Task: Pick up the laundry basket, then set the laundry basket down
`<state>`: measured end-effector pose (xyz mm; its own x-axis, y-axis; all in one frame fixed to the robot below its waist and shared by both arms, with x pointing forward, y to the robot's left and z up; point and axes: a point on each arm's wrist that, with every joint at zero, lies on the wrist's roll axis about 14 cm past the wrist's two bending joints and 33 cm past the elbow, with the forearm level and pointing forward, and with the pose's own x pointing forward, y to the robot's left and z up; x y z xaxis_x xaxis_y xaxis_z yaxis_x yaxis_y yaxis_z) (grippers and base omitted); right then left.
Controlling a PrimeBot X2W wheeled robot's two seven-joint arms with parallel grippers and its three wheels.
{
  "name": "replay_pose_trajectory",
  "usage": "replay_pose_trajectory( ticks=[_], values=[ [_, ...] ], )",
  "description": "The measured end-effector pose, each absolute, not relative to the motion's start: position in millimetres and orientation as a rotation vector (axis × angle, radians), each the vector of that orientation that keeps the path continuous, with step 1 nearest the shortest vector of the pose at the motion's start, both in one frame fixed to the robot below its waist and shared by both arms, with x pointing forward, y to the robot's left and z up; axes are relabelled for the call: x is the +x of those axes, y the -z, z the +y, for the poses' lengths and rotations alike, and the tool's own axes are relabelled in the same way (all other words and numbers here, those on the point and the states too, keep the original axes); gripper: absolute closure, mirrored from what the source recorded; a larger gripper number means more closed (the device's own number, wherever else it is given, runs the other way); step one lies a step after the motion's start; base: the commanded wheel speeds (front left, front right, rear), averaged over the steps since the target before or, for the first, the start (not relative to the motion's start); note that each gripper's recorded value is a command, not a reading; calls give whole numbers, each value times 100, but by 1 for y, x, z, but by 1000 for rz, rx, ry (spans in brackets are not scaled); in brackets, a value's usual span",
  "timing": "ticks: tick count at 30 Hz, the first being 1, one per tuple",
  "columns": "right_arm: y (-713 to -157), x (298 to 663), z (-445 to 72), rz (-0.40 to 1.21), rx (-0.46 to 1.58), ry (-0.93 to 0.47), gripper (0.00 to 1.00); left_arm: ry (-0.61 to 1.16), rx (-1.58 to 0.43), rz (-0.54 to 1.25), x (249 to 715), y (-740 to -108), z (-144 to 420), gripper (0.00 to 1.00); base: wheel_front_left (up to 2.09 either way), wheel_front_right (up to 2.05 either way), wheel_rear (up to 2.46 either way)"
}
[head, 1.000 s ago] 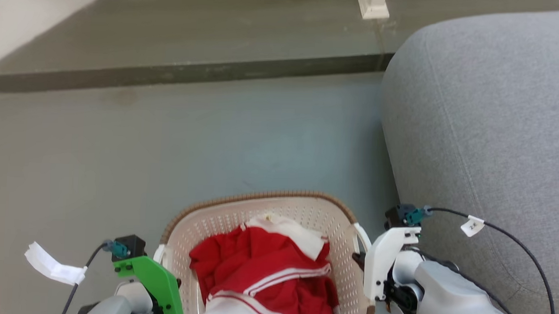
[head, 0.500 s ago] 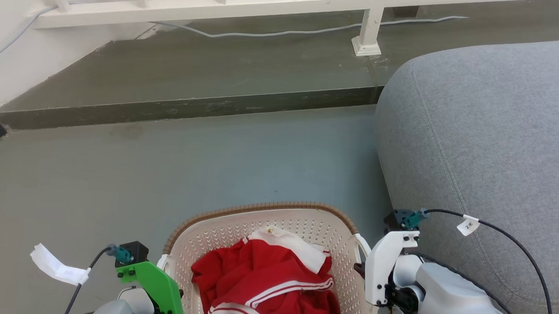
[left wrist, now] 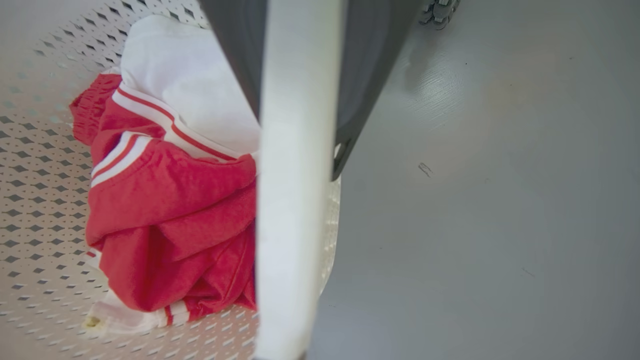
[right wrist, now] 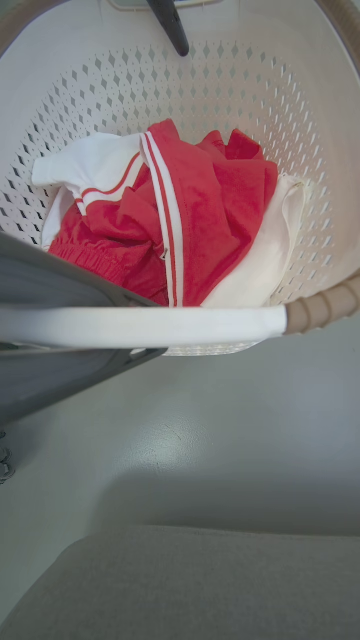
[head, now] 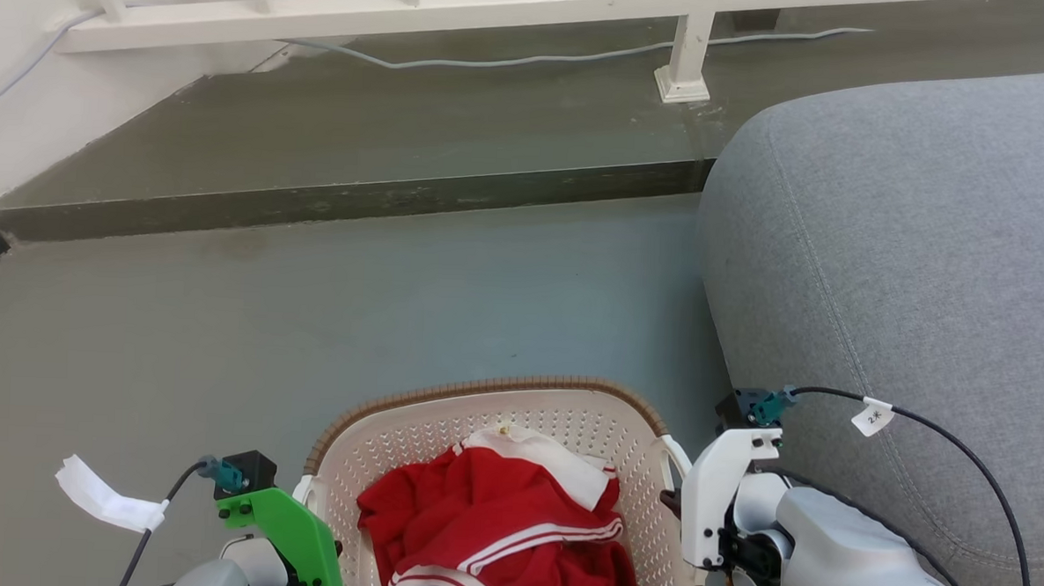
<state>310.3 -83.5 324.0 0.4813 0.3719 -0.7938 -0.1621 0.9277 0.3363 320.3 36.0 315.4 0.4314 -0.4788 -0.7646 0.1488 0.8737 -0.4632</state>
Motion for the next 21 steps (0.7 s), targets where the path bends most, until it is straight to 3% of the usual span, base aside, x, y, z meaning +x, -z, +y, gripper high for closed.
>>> replay_pose_trajectory(
  ticks=[21],
  values=[
    [-313,324,-83,1060,237,-334,100,411,-353,1090,338,-304,36,100,0,0,0]
  ],
)
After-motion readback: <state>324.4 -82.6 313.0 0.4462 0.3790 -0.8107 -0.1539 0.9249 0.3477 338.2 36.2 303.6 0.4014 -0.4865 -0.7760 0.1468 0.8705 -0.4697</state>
